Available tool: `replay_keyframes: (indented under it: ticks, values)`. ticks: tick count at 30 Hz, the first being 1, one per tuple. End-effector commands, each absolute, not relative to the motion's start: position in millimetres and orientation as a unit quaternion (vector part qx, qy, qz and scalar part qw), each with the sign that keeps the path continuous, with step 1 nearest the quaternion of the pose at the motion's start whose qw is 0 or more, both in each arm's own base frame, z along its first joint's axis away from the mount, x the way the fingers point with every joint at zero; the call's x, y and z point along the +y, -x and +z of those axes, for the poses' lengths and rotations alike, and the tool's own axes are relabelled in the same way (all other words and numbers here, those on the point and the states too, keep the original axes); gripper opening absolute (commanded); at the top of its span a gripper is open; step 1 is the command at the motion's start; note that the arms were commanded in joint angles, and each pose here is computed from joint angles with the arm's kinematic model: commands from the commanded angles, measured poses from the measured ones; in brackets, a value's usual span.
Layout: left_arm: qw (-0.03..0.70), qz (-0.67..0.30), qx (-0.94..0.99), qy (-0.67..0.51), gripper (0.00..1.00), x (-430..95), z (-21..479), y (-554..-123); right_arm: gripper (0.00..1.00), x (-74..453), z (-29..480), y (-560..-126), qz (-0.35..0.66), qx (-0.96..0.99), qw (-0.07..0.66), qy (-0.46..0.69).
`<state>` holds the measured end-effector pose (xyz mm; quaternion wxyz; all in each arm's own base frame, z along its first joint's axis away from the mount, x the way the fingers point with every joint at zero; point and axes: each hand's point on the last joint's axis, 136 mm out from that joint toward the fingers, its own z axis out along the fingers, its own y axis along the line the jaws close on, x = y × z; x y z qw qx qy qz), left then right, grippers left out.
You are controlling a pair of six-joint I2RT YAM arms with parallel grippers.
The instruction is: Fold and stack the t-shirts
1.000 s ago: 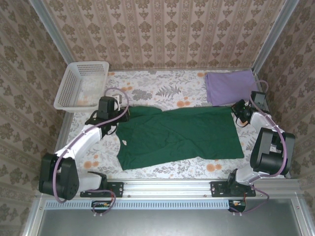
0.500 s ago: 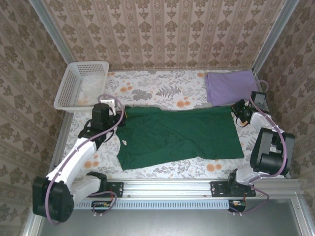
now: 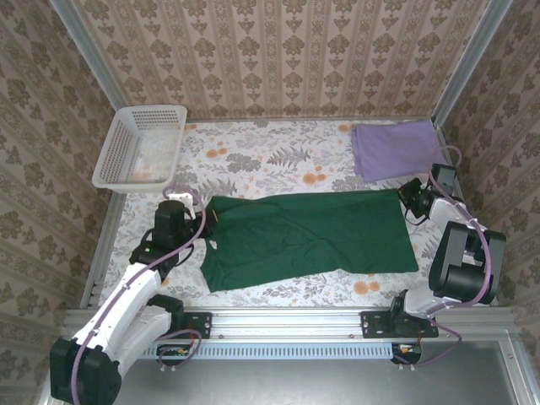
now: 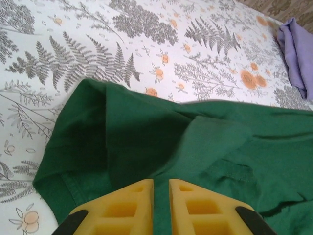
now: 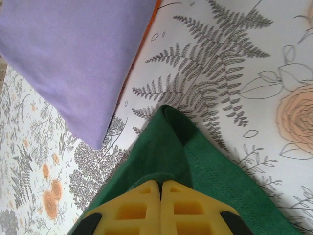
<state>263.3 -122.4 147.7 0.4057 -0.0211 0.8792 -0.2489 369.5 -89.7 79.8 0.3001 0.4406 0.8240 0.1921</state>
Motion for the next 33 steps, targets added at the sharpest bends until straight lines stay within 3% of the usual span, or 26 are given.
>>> replay_keyframes:
  ticks: [1,2,6,7,10,16,19,23,27,33]
  values:
    - [0.392,-0.263,0.881,0.026,0.18,-126.3,142.2,-252.9,0.00,-96.5,83.3,-362.0,0.186,0.811,0.308,-0.460]
    - [0.398,-0.259,0.879,0.034,0.23,-123.0,144.3,-252.0,0.02,-97.3,81.0,-359.5,0.184,0.811,0.305,-0.465]
    - [0.457,-0.241,0.853,0.070,0.29,-103.8,169.5,-254.9,0.35,-107.7,71.1,-343.1,0.180,0.789,0.295,-0.508]
    - [0.471,-0.234,0.847,0.076,0.30,-99.4,177.1,-258.0,0.39,-109.2,68.4,-338.0,0.184,0.780,0.295,-0.520]
    - [0.484,-0.213,0.845,0.075,0.32,-95.9,195.9,-271.6,0.39,-112.5,69.6,-323.7,0.178,0.762,0.309,-0.540]
    - [0.404,-0.178,0.892,0.098,0.56,-98.0,187.0,-309.0,0.45,-126.7,91.8,-307.8,0.142,0.742,0.354,-0.551]
    - [0.339,-0.182,0.917,0.111,0.64,-100.5,161.4,-328.7,0.46,-118.2,113.8,-323.3,0.161,0.749,0.385,-0.514]
    - [0.286,-0.204,0.930,0.108,0.79,-111.5,132.6,-354.5,0.44,-78.5,114.3,-359.0,0.182,0.820,0.334,-0.427]
    - [0.227,-0.221,0.944,0.095,0.79,-126.1,101.4,-369.8,0.39,-44.0,84.5,-382.5,0.185,0.870,0.265,-0.372]
    - [0.199,-0.219,0.950,0.099,0.66,-129.4,76.2,-377.9,0.35,-25.3,58.2,-399.1,0.156,0.908,0.210,-0.329]
